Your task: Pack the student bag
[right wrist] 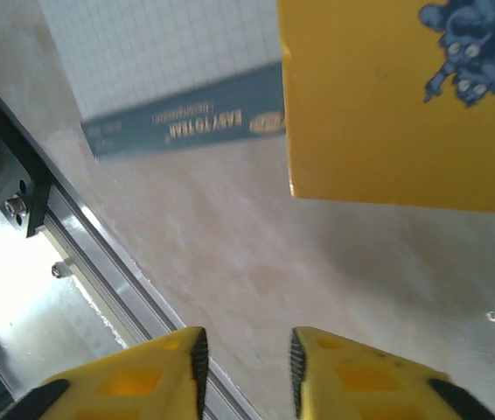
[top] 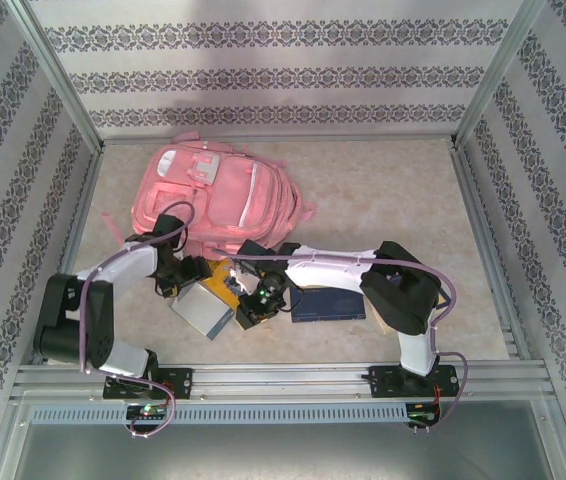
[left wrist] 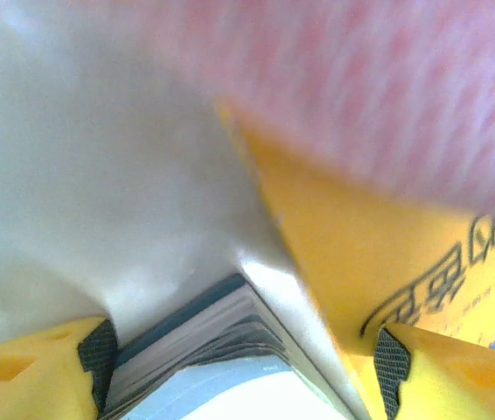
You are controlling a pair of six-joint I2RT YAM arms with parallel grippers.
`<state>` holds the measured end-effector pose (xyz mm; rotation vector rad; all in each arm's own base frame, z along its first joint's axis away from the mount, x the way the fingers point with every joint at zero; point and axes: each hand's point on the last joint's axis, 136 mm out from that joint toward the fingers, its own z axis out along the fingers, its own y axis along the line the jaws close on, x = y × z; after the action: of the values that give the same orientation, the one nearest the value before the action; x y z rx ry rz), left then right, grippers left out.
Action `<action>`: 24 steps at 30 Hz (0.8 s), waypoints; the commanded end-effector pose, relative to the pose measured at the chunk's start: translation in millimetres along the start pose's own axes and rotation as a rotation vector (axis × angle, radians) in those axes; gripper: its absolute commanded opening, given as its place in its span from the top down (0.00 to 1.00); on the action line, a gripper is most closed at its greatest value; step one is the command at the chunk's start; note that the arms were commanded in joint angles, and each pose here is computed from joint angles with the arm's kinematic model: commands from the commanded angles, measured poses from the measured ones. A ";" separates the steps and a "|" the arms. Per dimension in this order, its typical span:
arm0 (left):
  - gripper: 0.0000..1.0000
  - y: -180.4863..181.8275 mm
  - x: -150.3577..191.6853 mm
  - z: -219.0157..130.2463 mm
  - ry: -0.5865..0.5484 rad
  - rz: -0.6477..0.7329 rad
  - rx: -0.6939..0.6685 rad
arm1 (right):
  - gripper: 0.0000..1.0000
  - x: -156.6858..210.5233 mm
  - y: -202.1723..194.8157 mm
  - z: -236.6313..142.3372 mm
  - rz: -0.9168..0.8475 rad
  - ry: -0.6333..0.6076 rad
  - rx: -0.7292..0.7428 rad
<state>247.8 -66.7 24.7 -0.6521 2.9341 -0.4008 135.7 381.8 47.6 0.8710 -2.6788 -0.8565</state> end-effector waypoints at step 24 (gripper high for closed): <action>0.24 24.0 110.3 5.0 0.124 -0.380 0.170 | 0.49 17.6 -9.7 -0.4 0.299 0.022 -0.398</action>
<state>187.3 -80.5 27.6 -1.0473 2.6742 -0.7019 138.0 359.6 38.1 0.3872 -2.5038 -1.1877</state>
